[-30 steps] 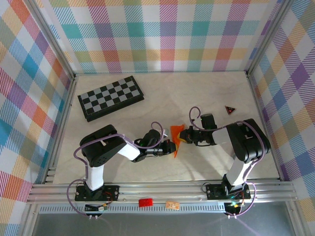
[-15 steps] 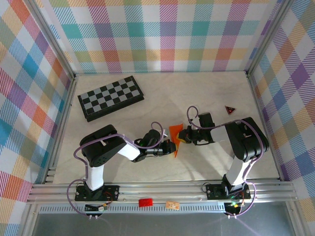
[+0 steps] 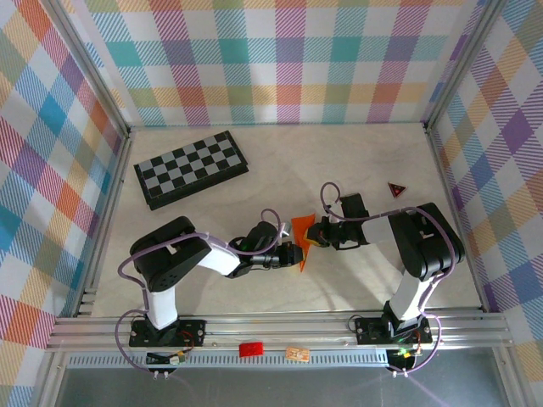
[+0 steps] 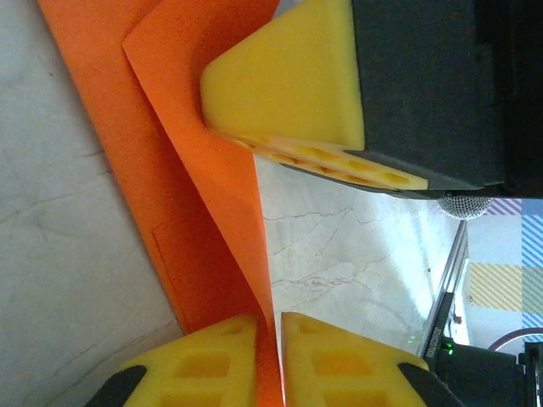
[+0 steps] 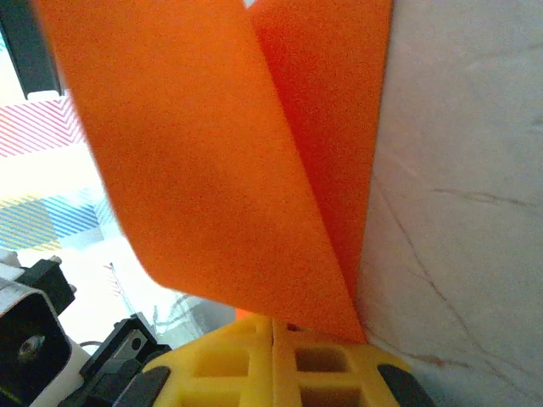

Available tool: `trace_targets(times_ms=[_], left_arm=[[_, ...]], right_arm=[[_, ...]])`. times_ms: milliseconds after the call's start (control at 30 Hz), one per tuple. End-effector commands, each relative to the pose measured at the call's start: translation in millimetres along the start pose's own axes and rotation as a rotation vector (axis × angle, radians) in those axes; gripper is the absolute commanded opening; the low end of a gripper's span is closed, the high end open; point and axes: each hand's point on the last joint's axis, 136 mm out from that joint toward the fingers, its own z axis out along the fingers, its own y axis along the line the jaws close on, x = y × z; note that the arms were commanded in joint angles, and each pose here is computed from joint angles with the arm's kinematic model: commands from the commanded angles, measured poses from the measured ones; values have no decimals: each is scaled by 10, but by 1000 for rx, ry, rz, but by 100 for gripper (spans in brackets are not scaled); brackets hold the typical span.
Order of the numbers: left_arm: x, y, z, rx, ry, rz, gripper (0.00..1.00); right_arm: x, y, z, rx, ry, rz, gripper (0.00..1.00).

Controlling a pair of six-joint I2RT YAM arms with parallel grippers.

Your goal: Fold a paper plane with a square sheet of paper (pick it up from the middle)

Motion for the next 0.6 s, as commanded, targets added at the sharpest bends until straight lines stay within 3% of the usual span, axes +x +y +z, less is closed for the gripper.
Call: trace_targets(times_ms=[0, 333, 467, 567], left_arm=[[171, 272, -86, -119, 70, -7, 19], [-63, 29, -454, -148, -46, 53, 28], [-162, -91, -507, -140, -74, 74, 27], [-198, -144, -480, -131, -60, 81, 19]], right_arm=[[172, -453, 56, 178, 26, 80, 2], [203, -473, 56, 241, 20, 90, 2], [223, -493, 35, 285, 1, 113, 2], [241, -505, 6, 323, -18, 128, 2]])
